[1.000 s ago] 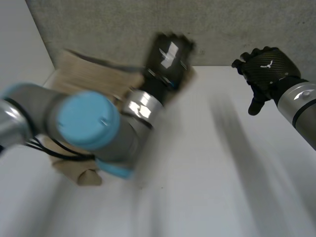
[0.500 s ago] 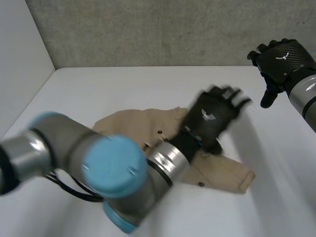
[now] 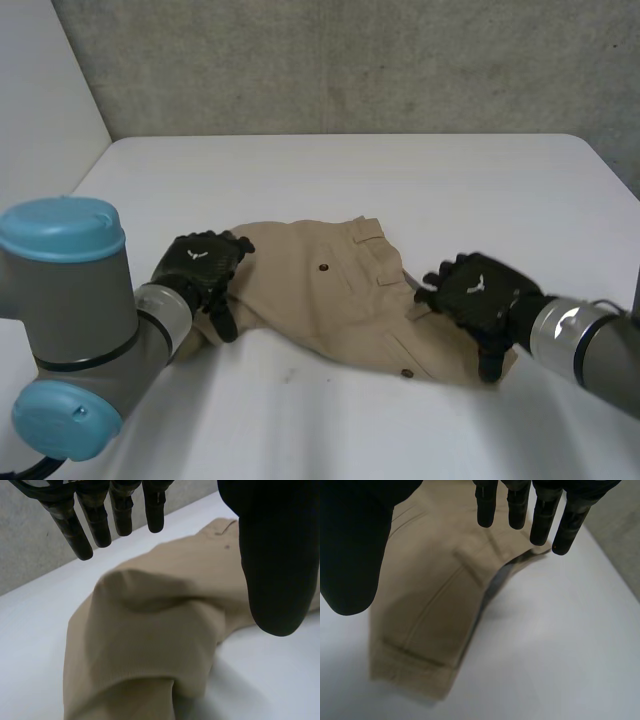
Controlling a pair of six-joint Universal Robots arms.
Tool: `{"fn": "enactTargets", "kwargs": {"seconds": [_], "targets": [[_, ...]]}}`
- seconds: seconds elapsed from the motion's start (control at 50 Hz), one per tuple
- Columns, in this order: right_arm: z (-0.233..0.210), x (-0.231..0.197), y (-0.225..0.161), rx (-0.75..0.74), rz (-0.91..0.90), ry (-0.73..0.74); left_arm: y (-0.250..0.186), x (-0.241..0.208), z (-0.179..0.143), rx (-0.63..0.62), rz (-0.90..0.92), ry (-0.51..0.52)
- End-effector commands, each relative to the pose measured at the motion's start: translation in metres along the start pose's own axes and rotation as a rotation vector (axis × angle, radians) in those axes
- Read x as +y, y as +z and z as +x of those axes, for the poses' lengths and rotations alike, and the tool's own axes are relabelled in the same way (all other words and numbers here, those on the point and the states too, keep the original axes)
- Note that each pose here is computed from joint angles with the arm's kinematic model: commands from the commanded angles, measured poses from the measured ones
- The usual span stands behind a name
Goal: Fold the shorts.
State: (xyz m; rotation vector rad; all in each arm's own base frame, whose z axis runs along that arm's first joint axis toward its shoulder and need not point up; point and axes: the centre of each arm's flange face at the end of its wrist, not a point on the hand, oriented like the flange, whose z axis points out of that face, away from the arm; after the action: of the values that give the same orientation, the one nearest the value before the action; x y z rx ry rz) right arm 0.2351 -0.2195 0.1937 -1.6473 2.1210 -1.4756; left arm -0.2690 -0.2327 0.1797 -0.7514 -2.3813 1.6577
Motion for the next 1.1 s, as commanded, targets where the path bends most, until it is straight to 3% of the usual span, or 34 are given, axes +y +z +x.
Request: {"fn": "enactTargets", "kwargs": {"seconds": [0.02,0.2,0.34,0.5,0.64,0.78,0.84,1.0,1.06,1.1], "targets": [[-0.014,0.026,0.022,0.053,0.032,-0.077,0.025,0.021,-0.003,-0.026,0.008,0.002],[-0.025,0.042,0.035,0.045,0.027,-0.067,0.036,0.03,0.0,-0.045,-0.012,0.008],[-0.017,0.035,0.034,0.072,0.049,-0.032,0.045,0.022,-0.001,-0.053,0.087,0.016],[0.002,-0.001,-0.002,0.108,0.108,0.092,0.04,0.016,-0.005,-0.059,0.093,0.145],[0.015,-0.029,-0.048,0.027,0.041,0.168,-0.025,-0.043,-0.024,-0.036,0.154,0.152],[0.041,-0.047,-0.058,0.026,0.009,0.189,-0.038,-0.089,-0.035,0.029,0.295,0.119],[0.055,-0.044,-0.028,0.043,0.026,0.263,-0.023,-0.099,-0.041,0.012,0.315,0.114],[0.05,-0.055,0.041,0.129,0.071,0.374,0.087,-0.083,-0.041,-0.011,0.28,0.123],[0.047,-0.058,0.068,0.243,0.124,0.401,0.122,-0.075,-0.04,-0.048,0.328,0.137],[0.05,-0.06,0.077,0.32,0.157,0.42,0.153,-0.074,-0.044,-0.136,0.421,0.179]]}}
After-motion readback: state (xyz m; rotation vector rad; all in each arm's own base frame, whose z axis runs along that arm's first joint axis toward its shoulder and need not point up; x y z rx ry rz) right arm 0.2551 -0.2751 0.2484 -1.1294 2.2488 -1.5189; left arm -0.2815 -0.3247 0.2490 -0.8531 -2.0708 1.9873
